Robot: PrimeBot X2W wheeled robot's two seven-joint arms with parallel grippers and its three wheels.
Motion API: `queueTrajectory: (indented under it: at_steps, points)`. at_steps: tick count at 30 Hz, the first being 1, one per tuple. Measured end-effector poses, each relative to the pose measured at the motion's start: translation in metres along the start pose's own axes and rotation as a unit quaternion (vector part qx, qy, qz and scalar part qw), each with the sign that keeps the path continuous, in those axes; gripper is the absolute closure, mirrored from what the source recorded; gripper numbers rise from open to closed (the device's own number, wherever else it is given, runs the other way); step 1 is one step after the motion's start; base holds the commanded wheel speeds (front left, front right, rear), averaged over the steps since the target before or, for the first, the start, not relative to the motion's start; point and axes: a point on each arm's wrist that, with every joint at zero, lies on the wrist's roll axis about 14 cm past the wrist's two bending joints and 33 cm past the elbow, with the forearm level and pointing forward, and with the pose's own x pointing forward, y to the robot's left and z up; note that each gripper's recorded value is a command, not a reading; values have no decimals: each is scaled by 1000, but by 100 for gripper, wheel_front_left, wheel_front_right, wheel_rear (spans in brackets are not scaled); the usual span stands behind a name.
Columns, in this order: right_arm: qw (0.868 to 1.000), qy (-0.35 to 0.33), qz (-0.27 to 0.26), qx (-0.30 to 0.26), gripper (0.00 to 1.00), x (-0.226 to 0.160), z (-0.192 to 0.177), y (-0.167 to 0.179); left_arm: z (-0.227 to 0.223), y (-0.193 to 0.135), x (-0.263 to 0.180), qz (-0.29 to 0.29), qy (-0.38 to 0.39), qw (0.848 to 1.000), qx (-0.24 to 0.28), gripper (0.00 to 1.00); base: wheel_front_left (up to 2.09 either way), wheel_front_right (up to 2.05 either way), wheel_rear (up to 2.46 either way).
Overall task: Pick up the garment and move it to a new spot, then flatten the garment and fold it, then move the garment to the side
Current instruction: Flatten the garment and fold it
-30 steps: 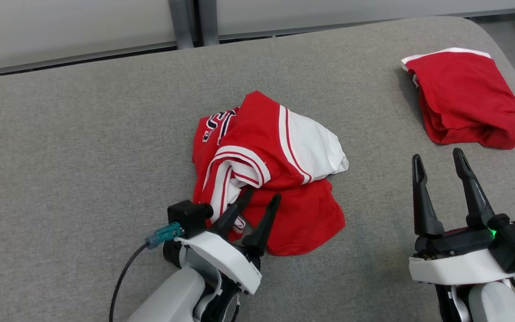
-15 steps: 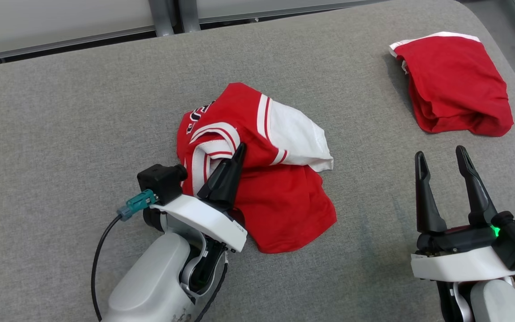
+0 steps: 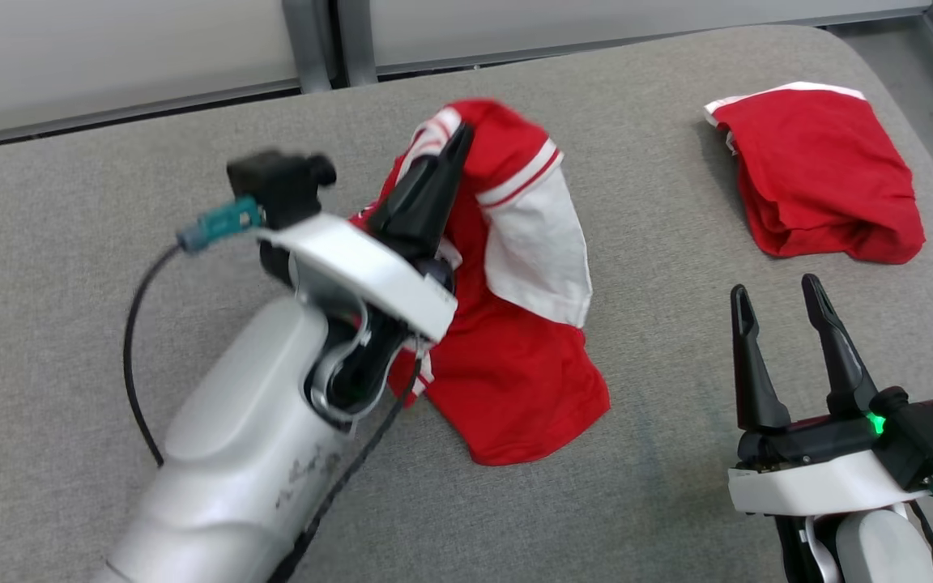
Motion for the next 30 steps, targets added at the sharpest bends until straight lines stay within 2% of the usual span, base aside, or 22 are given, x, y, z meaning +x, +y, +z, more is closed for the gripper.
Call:
queueTrajectory:
  at_steps: [5,8,15,17,19,22,24,25,28,30]
  points:
    - [1000,-12,-9,1,0,-7,10,-5,39,-57,31,-83,0,997,4,100,0,0,0]
    - [1000,-18,-18,3,0,-12,15,-10,65,-93,47,-131,-13,991,24,100,0,0,0]
    - [999,-26,-40,6,0,-29,22,-22,142,-192,56,-245,-90,963,67,100,0,0,0]
    - [999,-21,-38,8,0,-30,18,-21,163,-209,51,-264,-114,955,67,100,0,0,0]
    - [999,-18,-34,6,0,-29,16,-18,175,-211,45,-268,-127,954,53,100,0,0,0]
    - [999,-24,-27,8,0,-21,18,-15,156,-185,31,-239,-109,964,40,100,0,0,0]
    - [1000,-24,-17,7,0,-17,17,-9,120,-139,18,-186,-73,980,12,100,0,0,0]
    - [1000,-24,-17,7,0,-17,17,-9,120,-139,18,-186,-73,980,12,100,0,0,0]
    - [1000,-22,-5,5,0,-12,15,-2,64,-46,-23,-65,-27,997,-32,100,0,0,0]
    - [1000,-16,0,3,0,-11,11,1,32,8,-60,17,-12,998,-59,100,0,0,0]
